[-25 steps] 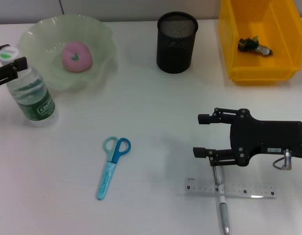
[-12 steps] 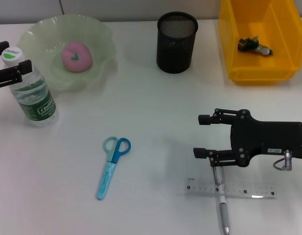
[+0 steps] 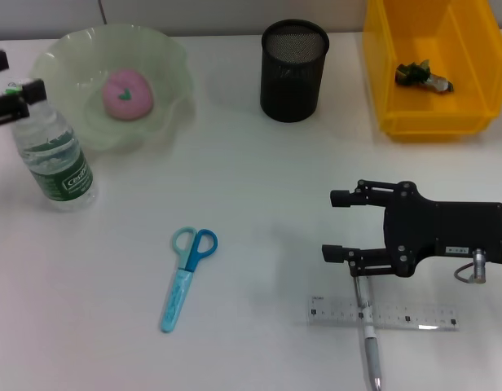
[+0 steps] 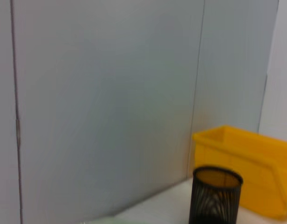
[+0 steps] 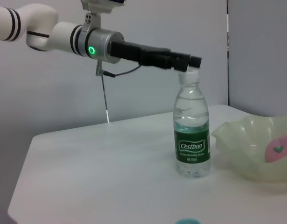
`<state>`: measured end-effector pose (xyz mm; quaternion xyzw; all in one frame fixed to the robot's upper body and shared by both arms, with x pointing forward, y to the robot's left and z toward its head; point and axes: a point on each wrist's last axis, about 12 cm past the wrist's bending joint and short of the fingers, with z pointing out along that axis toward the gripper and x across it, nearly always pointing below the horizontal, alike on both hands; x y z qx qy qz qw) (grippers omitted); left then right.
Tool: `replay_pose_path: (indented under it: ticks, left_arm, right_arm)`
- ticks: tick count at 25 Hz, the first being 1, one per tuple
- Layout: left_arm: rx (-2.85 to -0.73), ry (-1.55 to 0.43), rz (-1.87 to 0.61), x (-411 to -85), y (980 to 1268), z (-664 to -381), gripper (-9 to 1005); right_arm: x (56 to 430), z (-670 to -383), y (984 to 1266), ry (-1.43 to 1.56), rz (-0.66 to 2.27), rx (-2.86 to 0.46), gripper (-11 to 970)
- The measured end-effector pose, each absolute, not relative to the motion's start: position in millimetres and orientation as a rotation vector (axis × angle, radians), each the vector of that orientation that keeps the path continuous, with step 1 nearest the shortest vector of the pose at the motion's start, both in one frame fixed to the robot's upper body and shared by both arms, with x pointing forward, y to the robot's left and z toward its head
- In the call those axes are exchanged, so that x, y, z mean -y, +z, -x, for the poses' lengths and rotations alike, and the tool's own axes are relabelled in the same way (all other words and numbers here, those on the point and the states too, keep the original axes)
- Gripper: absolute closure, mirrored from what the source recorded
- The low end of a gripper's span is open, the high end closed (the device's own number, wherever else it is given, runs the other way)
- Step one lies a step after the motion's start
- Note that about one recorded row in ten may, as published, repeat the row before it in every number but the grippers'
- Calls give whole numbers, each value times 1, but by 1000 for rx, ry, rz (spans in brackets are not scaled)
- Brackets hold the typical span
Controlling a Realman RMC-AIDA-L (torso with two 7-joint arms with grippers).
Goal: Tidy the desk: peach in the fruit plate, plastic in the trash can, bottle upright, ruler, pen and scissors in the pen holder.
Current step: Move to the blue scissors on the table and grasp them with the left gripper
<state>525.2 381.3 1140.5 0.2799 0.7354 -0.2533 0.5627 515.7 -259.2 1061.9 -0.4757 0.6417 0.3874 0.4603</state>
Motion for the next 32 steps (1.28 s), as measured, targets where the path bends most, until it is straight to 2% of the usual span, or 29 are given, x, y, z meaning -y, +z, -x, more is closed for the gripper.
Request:
replay_pose_path:
  ticks: [4, 6, 8, 11, 13, 23, 27, 32]
  left_arm:
    - [-1688, -632, -641, -380, 1145, -524, 195]
    - [-1573, -779, -639, -370, 1158, -519, 195]
    - [-1524, -851, -636, -364, 1160, -516, 195]
    - [-1476, -959, -635, -353, 1154, -513, 195]
    - [-1466, -1041, -658, -339, 1140, -511, 195]
    - [-1485, -1123, -790, -307, 1100, -496, 196]
    - [-1496, -1130, -822, -302, 1098, -496, 196]
    - [-1495, -1104, -885, -298, 1107, -508, 196]
  right_arm:
    - [260, -516, 1062, 952, 1163, -1581, 168]
    - [260, -516, 1062, 952, 1160, -1581, 168]
    - [260, -517, 1063, 953, 1147, -1578, 168]
    - [259, -518, 1065, 958, 1137, -1578, 168]
    - [259, -520, 1067, 963, 1121, -1581, 168]
    - [259, -527, 1076, 980, 1071, -1566, 169]
    - [259, -527, 1076, 986, 1075, -1570, 169]
    - [258, -526, 1075, 1011, 1059, -1593, 169]
